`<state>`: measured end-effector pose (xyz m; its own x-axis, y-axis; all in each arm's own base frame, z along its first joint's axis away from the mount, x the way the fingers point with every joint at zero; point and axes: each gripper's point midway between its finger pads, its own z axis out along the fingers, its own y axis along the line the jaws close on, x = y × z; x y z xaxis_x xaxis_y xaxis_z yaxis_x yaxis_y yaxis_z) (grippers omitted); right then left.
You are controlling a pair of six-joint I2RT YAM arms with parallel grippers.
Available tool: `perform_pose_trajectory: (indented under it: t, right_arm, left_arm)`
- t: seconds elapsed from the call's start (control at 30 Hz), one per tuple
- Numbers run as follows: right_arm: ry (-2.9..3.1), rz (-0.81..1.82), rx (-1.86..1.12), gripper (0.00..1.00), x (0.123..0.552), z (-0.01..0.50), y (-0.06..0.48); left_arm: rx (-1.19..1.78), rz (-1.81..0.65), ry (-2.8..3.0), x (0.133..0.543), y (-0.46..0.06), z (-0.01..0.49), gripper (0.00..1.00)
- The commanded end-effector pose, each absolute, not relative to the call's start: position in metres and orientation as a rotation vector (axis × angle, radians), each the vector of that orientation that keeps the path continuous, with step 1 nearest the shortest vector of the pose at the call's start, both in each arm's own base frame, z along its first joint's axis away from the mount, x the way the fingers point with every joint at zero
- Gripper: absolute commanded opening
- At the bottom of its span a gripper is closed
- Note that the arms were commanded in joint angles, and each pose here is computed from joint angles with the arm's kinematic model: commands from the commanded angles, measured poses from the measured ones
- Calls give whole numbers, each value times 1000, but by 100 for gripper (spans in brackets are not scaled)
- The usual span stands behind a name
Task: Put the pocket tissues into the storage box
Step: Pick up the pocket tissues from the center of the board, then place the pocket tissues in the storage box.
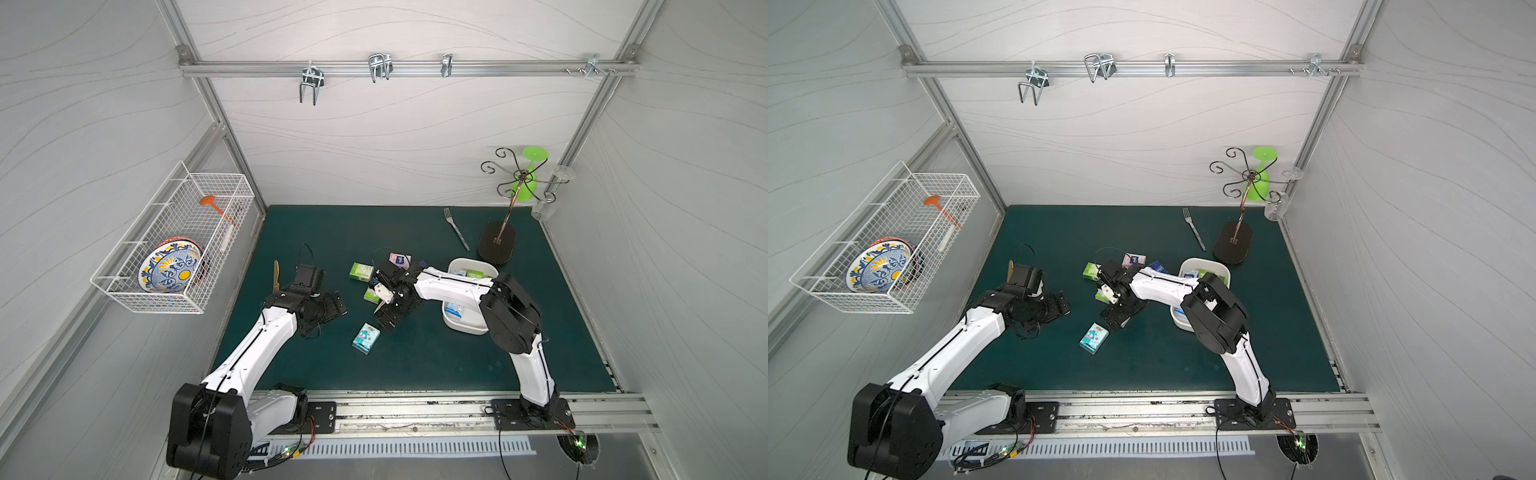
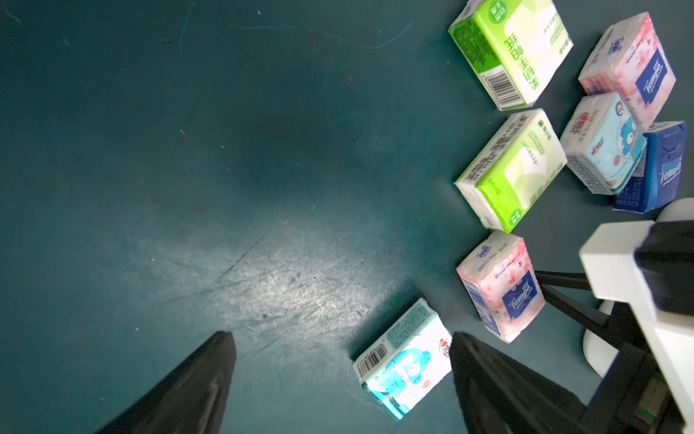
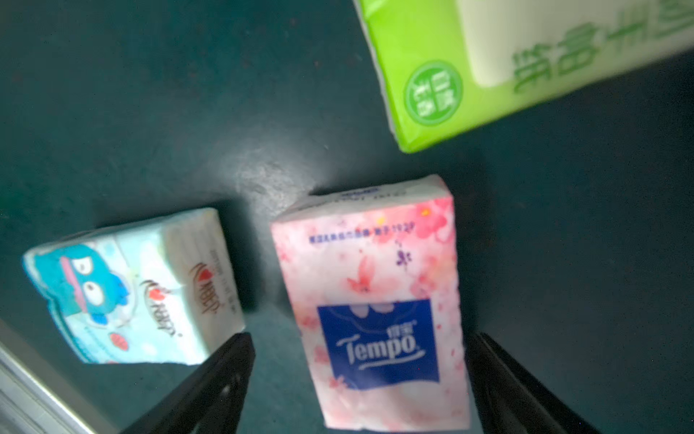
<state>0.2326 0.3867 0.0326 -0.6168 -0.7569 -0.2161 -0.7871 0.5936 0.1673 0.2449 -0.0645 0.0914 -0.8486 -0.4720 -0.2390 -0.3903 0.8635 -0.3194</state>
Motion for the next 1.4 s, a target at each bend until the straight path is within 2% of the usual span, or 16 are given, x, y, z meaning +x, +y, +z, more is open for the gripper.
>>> perform_pose_trajectory:
  t: [0.0,0.13,0.3,0.4,0.63,0.83,1.13,1.37]
  right_arm:
    - [2695,275,-1290,87,236,36,380]
    - [2680,228,-1274,72,244,36,382]
    - [2665,235,-1256,47,248,42,387]
    - [2651,248,-1243,39,249,49,388]
    - [2637,342,-1139,38,252,84,385]
    - [2674,430,-928,38,259,122,352]
    - [2720,567,-506,37,266,169,268]
    - [2770,509,-175,38,271,165,193]
  left_arm:
    - [-651,-402,2711,250,-66,95,94]
    - [-646,-405,2708,250,-67,96,94]
    - [-646,-416,2713,251,-69,94,94]
    - [-645,-432,2721,252,-71,92,94]
    - [-636,-448,2719,255,-73,94,93]
    - [-617,-483,2733,257,-79,94,93]
    - [-604,-540,2748,263,-88,93,93]
    - [-592,-580,2782,262,-96,88,92]
